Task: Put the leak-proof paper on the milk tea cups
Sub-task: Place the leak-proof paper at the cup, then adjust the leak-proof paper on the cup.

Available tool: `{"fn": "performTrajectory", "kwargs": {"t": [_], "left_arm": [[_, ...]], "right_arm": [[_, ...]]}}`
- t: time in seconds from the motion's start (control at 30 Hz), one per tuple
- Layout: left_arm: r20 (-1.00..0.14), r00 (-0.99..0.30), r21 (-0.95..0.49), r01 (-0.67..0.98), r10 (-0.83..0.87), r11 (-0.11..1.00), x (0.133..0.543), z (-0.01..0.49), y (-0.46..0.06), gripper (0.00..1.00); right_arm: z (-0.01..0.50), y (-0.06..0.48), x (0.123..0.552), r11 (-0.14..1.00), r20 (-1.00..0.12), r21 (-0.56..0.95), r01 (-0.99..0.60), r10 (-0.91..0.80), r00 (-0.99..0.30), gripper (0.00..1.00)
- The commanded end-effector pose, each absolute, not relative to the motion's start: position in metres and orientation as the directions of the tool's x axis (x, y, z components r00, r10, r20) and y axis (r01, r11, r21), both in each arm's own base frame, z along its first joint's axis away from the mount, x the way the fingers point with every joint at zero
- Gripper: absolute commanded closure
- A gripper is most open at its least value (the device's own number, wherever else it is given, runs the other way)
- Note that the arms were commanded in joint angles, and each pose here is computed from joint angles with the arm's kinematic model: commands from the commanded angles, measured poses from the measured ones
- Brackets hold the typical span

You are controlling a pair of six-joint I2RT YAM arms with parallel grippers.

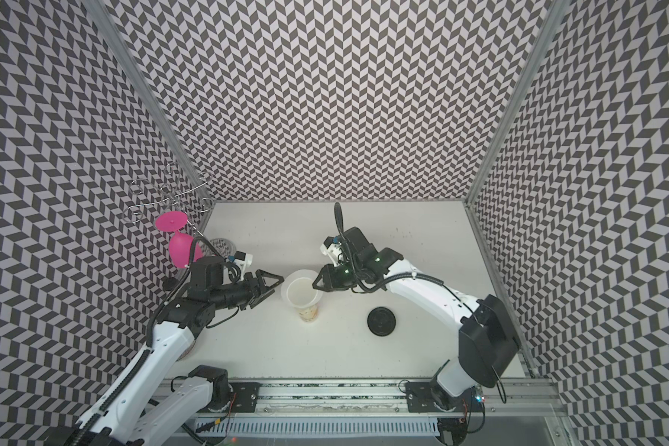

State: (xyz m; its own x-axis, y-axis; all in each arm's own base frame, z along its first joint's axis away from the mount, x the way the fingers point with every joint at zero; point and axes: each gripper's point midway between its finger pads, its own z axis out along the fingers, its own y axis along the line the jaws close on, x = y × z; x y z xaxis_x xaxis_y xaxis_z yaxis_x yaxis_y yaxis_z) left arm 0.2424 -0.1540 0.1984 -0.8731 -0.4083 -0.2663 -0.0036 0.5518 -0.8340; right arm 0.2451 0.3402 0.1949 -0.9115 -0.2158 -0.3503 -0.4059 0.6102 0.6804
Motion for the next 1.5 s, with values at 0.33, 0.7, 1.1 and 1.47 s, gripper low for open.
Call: {"fn": "performTrajectory", "kwargs": {"t": [0.33,0.7,1.1,1.47], "left_arm": [[-0.294,-0.874,-0.833,0.036,-0.387,0.551,0.241,0.205,-0.156,0.30],[-0.300,-0.871,-0.833,0.040,-0.389,0.552,0.243,0.206,-0.156,0.30],[-0.297,-0.872,-0.833,0.037,-0.389,0.552,0.244,0.205,-0.157,0.31],[-0.297,-0.871,-0.832,0.036,-0.391,0.553,0.244,0.205,-0.156,0.32]], "right_arm": [[0.230,0.336,0.274,0.619,-0.480,0.635,-0.463,-0.154,-0.864,0.53],[0.224,0.346,0.283,0.615,-0.466,0.629,-0.476,-0.193,-0.864,0.56],[0.214,0.353,0.275,0.604,-0.441,0.633,-0.484,-0.233,-0.867,0.57],[0.212,0.360,0.263,0.577,-0.429,0.646,-0.500,-0.268,-0.863,0.60]]}}
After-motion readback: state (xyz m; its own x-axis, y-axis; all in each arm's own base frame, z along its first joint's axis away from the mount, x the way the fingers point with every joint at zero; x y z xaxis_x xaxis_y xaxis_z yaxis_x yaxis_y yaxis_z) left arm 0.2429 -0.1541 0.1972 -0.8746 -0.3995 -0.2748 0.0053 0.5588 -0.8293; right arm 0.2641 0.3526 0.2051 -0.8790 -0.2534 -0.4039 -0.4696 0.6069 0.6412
